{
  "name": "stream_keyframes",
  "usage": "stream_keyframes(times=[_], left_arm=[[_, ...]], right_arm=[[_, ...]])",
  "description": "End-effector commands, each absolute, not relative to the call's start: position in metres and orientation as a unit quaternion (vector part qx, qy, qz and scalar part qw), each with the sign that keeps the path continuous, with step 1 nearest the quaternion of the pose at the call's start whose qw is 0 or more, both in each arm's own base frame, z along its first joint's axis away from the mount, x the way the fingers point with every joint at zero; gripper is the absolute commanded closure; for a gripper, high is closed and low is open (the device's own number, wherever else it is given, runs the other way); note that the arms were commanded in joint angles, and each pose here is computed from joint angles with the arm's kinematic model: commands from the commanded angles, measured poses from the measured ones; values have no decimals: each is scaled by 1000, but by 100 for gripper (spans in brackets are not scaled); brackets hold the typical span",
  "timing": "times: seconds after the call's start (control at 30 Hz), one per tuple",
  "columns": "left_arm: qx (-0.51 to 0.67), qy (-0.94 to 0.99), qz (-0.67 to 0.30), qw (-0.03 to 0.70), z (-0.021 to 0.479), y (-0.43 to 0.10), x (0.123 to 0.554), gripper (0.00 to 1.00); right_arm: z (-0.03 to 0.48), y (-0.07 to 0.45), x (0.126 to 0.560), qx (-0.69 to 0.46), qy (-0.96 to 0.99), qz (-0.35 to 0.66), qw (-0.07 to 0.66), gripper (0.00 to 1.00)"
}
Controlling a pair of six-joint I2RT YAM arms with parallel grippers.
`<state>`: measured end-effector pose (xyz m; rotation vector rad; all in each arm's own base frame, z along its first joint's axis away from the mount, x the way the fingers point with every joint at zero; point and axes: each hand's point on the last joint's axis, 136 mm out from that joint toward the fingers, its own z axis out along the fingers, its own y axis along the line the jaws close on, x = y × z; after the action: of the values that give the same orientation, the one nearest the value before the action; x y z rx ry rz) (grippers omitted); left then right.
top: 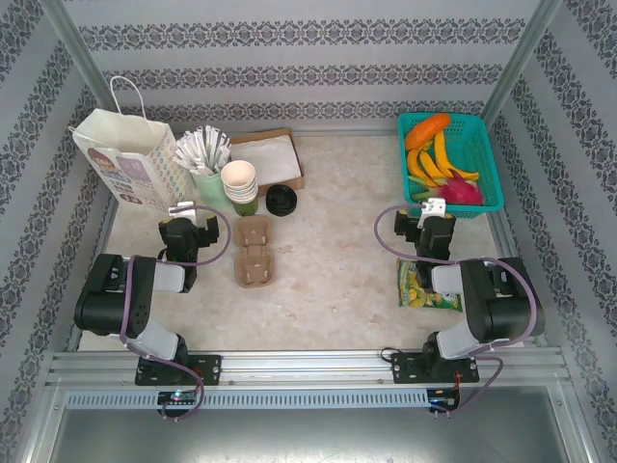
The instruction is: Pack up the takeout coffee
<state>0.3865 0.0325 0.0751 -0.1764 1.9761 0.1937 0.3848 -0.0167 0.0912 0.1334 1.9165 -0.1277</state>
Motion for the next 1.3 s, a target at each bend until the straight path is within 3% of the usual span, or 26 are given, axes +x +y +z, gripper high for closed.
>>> stream_keyframes(times=[0.0,0.77,0.93,1.27], left_arm=[[-75,819,83,563,87,31,393,0],[-60,822,75,562,91,25,395,0],[-86,834,97,537,120,36,392,0],[-172,796,86,574,211,46,354,0]], right_arm=[[99,-19,385,66,806,-57,586,2],[101,-18,386,67,804,-54,589,2],[117,-13,382,55,790,-56,608,2],[165,-17,379,93,788,-124,596,2]])
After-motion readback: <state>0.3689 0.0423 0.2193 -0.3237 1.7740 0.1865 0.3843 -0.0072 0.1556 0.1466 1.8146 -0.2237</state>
